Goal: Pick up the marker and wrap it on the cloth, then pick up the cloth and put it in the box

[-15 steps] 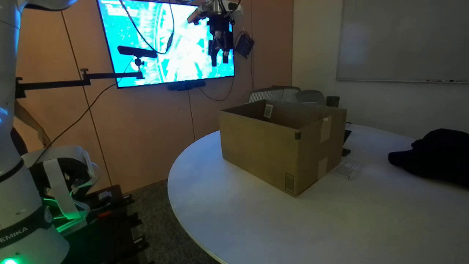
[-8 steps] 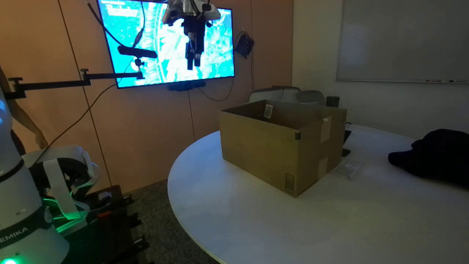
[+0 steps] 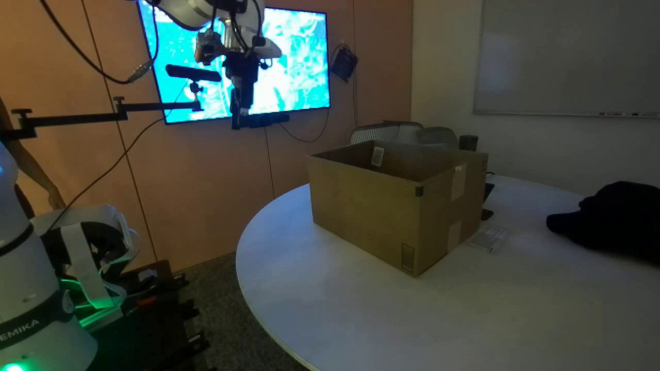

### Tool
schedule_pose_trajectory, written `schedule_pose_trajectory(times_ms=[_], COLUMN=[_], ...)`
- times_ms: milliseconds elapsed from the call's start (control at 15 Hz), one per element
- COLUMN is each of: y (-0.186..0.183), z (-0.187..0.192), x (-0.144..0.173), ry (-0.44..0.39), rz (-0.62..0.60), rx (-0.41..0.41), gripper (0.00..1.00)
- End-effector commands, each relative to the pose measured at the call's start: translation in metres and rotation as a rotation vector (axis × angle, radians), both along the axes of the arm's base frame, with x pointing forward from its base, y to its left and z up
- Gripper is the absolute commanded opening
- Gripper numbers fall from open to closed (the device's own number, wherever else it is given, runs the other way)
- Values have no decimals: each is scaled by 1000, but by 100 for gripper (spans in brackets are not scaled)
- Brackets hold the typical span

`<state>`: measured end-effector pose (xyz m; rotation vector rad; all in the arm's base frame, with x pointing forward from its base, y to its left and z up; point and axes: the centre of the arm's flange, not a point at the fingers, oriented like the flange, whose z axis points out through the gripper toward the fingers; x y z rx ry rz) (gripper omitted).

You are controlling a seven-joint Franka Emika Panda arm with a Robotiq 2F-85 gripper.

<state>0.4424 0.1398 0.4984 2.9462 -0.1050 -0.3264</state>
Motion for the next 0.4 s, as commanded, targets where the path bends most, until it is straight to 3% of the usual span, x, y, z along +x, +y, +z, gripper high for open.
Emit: schedule_pose_trajectory(times_ms=[0,67,333], y=[-38,-14,-30], z=[-55,-26,-50], x=[-62,-18,-37], ry=[-48,3,-4], rz=[-44,-16,-37], rx=[3,-6,-9], gripper=[100,100,100])
